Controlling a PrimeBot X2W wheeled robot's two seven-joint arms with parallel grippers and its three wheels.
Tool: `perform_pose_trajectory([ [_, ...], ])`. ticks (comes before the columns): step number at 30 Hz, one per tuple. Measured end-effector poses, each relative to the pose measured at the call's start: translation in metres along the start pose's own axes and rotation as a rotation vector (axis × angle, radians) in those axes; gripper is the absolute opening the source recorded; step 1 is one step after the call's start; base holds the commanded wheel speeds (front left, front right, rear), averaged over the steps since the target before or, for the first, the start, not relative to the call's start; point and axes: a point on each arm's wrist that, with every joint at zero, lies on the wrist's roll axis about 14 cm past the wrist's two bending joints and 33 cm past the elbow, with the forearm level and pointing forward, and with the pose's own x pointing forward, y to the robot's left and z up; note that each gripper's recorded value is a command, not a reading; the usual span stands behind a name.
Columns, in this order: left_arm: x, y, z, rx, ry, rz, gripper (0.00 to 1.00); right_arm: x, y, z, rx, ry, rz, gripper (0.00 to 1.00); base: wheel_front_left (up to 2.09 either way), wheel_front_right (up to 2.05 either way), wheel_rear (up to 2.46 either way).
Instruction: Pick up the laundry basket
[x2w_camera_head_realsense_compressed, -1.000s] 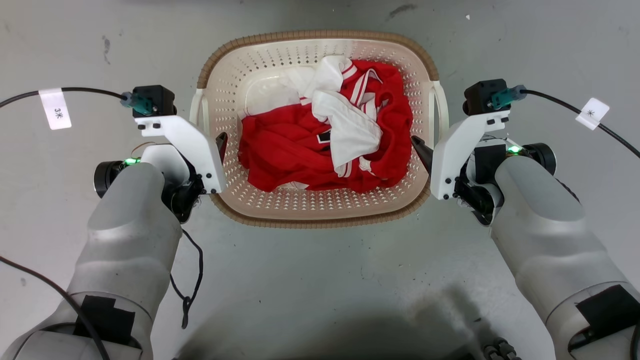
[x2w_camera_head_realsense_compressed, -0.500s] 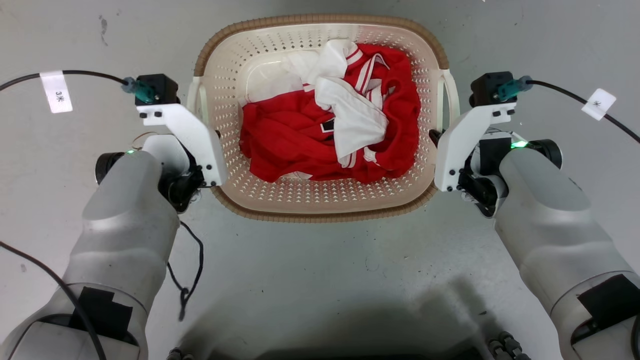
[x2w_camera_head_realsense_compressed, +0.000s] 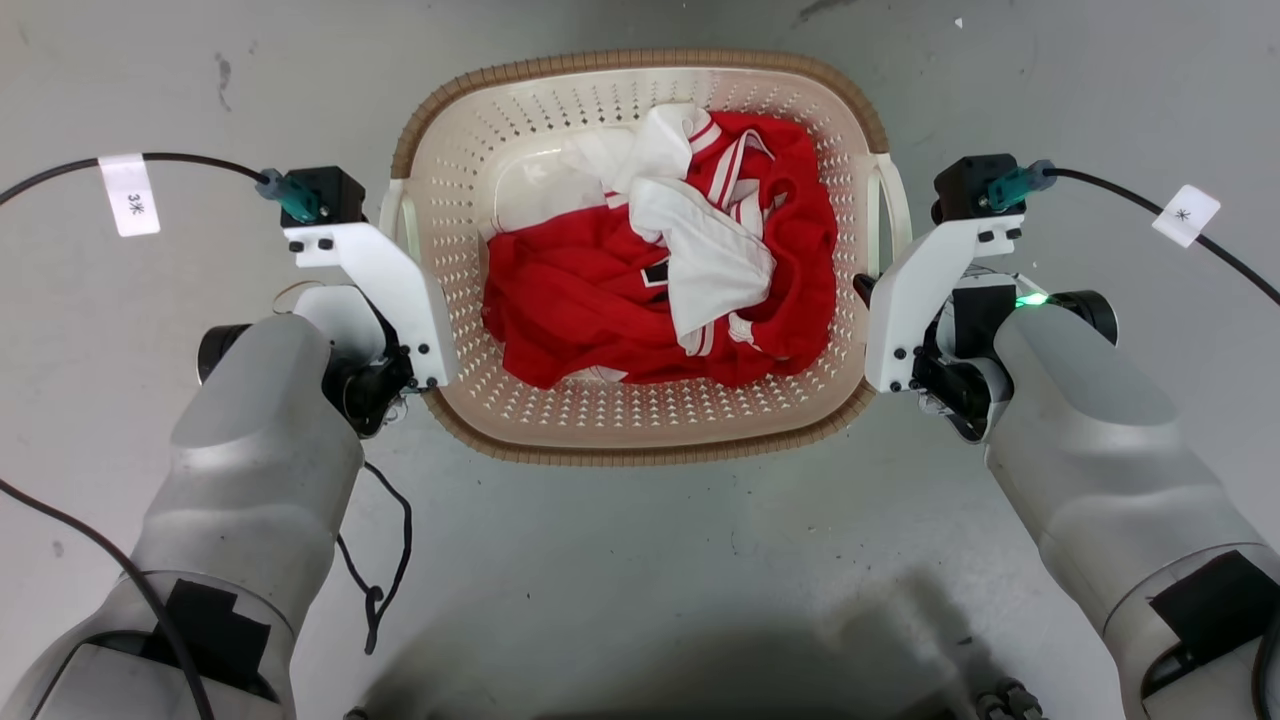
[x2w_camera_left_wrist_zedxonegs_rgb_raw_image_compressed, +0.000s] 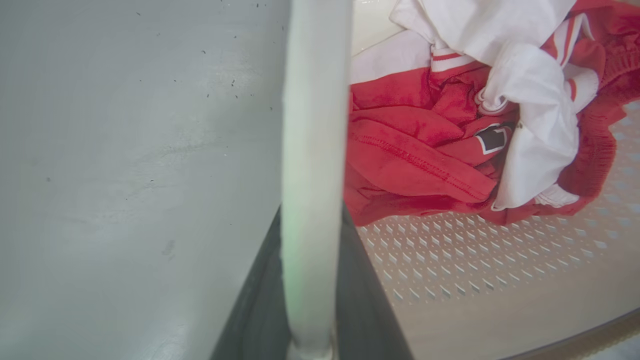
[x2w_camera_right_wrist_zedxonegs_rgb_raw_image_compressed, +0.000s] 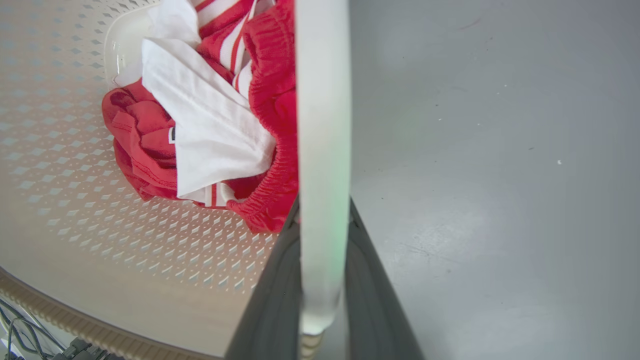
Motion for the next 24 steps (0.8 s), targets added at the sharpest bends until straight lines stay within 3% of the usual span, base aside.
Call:
perform_pose_trajectory([
  [11,-0.033,-0.017,-0.008,0.007,0.028,-0.006,0.00,-0.034,0.007,-0.008,0.007,0.047,-0.002,0.00,0.00,0.00,0.00],
  [24,-0.098,-0.043,-0.017,0.016,0.059,-0.028,0.00,-0.102,0.021,-0.015,0.041,0.099,0.002,0.00,0.00,0.00,0.00],
])
